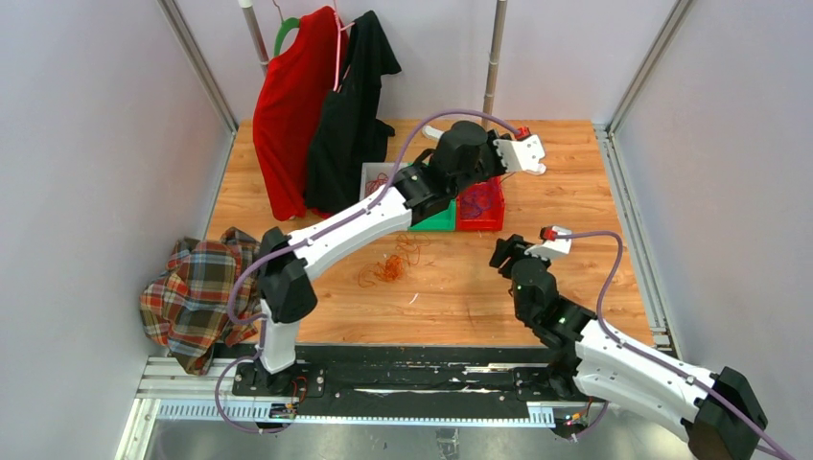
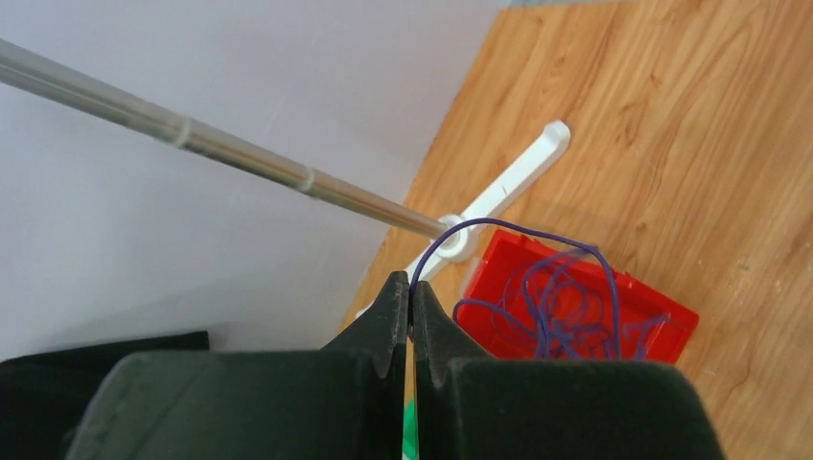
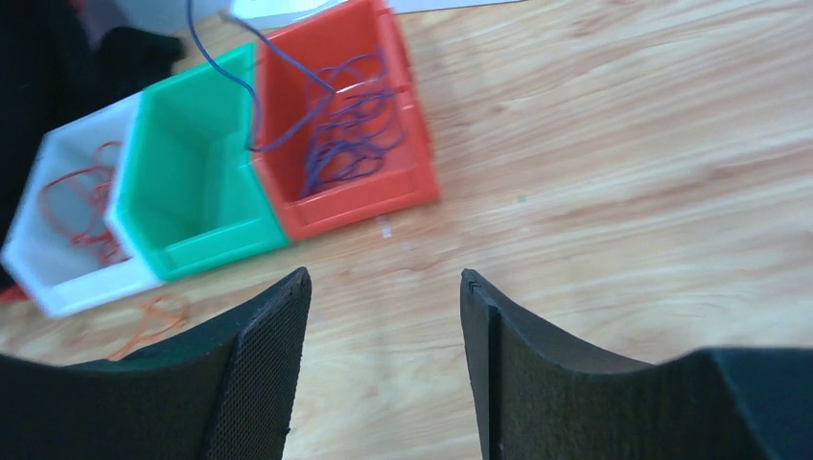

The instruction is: Untangle the cables

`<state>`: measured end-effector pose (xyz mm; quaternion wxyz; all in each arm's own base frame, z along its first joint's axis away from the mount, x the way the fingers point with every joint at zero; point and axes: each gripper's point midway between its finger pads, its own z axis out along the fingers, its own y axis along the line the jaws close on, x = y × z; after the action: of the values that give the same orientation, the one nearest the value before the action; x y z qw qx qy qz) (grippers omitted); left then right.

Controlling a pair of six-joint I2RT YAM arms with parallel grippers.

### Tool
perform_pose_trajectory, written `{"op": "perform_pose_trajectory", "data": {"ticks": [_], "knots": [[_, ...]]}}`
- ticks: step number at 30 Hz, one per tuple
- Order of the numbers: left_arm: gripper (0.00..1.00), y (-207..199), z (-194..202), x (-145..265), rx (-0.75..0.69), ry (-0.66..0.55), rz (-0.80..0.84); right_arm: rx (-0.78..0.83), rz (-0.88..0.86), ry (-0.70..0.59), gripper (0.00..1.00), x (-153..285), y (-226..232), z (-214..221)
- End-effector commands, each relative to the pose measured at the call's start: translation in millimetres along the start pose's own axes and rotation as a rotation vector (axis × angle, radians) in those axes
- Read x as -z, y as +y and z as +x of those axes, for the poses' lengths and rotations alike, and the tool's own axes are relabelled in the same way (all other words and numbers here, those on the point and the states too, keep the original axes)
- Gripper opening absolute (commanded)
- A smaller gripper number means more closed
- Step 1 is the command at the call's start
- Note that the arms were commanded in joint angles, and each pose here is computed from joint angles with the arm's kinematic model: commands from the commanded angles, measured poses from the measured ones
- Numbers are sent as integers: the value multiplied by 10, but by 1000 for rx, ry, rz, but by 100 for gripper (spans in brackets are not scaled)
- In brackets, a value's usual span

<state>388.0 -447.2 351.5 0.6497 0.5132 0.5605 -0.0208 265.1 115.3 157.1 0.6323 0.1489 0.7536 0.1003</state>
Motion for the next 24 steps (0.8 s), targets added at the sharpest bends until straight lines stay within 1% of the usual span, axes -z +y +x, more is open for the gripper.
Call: {"op": "perform_pose_trajectory", "data": {"ticks": [1,7,12,19,24], "knots": [[0,83,149,-203,22,-8,-83,24,210,-37,60,-30,-495,-42],[0,-58,542,-585,-5,25,-97,-31,280,-8,60,-111,-742,-49],[0,-110,760,-826,-26,40,-110,-42,296,-14,60,-129,-805,-107],[0,-162,985,-938,-22,62,-105,-55,312,9,60,-179,-864,-81],[0,-368,1100,-979,-46,62,-36,-67,309,20,60,-213,-841,-84]]}}
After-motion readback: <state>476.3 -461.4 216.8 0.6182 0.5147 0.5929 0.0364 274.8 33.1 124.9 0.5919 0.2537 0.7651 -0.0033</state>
